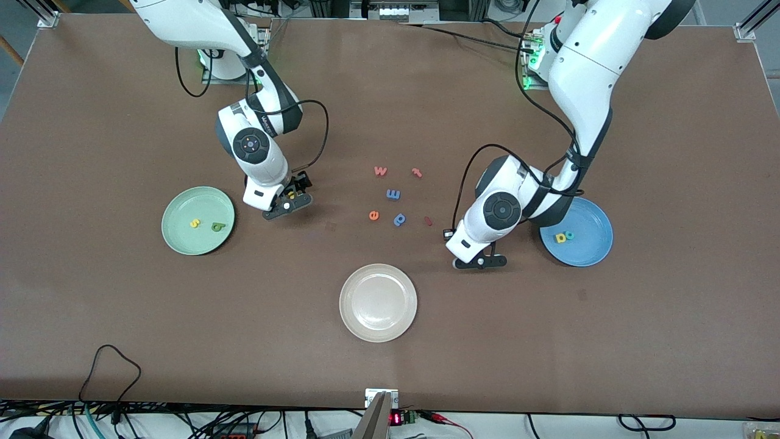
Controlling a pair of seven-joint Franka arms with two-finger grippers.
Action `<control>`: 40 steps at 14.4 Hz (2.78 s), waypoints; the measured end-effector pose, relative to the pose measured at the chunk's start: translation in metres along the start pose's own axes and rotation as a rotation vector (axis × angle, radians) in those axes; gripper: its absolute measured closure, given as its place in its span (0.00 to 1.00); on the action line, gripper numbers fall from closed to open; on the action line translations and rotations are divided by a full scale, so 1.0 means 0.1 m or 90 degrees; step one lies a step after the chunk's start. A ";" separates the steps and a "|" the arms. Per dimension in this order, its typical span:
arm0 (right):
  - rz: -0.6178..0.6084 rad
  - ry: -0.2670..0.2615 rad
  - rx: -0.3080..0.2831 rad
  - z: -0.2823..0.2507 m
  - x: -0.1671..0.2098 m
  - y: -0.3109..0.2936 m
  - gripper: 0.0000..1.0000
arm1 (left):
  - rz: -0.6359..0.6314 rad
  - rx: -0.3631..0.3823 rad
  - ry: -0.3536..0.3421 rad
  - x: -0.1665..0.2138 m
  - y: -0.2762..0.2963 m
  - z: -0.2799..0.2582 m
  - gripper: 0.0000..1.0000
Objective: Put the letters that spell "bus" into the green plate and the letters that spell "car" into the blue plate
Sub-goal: 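Carry L to the blue plate while the right gripper grasps yellow U, then release L onto the blue plate with the left gripper while the right lifts U, then place U on the green plate while the left gripper withdraws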
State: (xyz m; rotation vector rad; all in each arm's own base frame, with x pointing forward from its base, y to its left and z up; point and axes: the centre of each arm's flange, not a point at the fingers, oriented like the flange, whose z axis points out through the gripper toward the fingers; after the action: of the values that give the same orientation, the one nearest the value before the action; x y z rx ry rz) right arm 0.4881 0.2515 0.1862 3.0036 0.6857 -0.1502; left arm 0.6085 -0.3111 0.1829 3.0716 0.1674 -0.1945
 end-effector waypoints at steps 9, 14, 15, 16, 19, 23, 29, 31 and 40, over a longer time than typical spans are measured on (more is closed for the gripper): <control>-0.003 -0.008 0.000 0.09 -0.01 -0.03 0.31 | -0.031 0.098 -0.044 0.59 -1.73 -0.66 0.90; -0.004 -0.006 0.000 0.09 -0.01 -0.04 0.46 | 0.008 0.101 -0.112 0.34 -2.51 -0.51 0.90; -0.004 -0.006 0.000 0.09 -0.01 -0.04 0.48 | 0.014 0.101 -0.120 0.28 -2.58 -0.50 0.90; -0.004 -0.007 0.000 0.10 -0.01 -0.04 0.48 | 0.019 0.100 -0.126 0.23 -2.66 -0.50 0.90; -0.009 -0.009 0.000 0.12 -0.01 -0.08 0.49 | 0.030 0.089 -0.125 0.18 -2.86 -0.41 0.76; -0.012 -0.008 0.000 0.13 -0.01 -0.11 0.52 | 0.036 0.084 -0.104 0.22 -2.82 -0.52 0.40; -0.014 -0.005 0.000 0.11 0.01 -0.13 0.73 | 0.035 0.085 -0.034 0.47 -2.65 -1.73 0.00; -0.013 -0.005 0.000 0.11 0.01 -0.12 0.73 | 0.032 0.088 -0.035 0.48 -2.66 -1.87 0.00; 0.110 -0.071 -0.015 -0.59 0.17 1.26 0.73 | 0.050 0.047 0.120 0.76 -2.59 -3.10 0.00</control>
State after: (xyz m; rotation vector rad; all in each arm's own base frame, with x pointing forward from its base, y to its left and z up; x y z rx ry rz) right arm 0.5634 0.1497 0.2472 2.9852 0.4126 -0.2955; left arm 0.6927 -0.0254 0.4669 3.1589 0.0478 0.0966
